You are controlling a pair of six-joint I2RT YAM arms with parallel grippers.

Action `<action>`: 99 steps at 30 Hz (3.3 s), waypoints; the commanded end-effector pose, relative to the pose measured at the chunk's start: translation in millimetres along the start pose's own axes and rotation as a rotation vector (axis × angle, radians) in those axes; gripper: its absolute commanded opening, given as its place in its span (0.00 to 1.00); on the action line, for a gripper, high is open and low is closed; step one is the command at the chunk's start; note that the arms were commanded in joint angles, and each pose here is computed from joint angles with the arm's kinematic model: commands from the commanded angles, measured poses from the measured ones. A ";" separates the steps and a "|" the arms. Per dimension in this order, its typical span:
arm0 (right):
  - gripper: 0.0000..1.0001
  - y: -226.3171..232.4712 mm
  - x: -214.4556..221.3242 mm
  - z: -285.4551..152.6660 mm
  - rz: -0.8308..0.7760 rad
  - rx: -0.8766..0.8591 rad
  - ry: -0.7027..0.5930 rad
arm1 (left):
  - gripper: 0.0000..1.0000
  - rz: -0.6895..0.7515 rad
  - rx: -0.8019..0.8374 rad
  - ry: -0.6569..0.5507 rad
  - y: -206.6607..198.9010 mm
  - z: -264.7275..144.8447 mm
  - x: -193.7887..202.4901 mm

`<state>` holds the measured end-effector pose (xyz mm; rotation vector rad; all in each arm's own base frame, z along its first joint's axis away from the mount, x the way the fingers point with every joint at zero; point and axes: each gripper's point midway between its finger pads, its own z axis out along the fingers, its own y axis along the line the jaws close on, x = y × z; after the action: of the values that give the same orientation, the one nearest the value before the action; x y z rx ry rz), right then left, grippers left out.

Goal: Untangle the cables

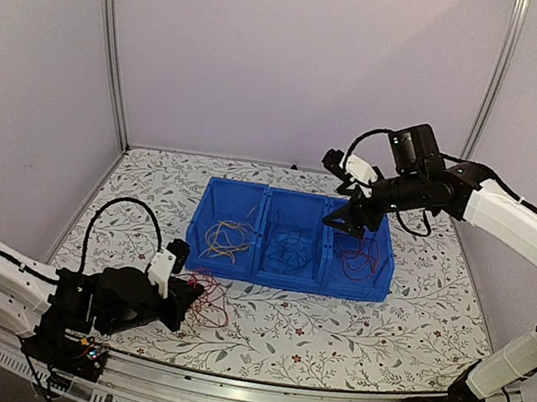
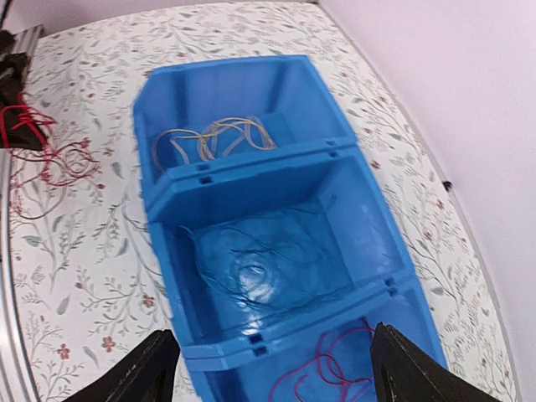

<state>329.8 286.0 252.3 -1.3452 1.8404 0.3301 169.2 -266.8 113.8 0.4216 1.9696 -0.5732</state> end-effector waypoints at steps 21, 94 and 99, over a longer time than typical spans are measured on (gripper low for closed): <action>0.61 253.9 -39.1 90.1 -0.138 -0.768 -0.035 | 0.00 0.053 0.158 0.039 -51.9 18.3 -2.6; 0.00 -132.5 -68.8 -261.5 0.153 0.774 -0.379 | 0.00 -0.012 -0.294 0.271 71.4 22.6 87.2; 0.00 -101.7 14.5 -230.3 0.163 0.773 -0.199 | 0.00 -0.012 -0.315 0.178 73.4 16.2 56.8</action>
<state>335.7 120.6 439.9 -0.6227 1.6236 -0.0343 187.2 -220.0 21.7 0.2826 2.2410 -0.2837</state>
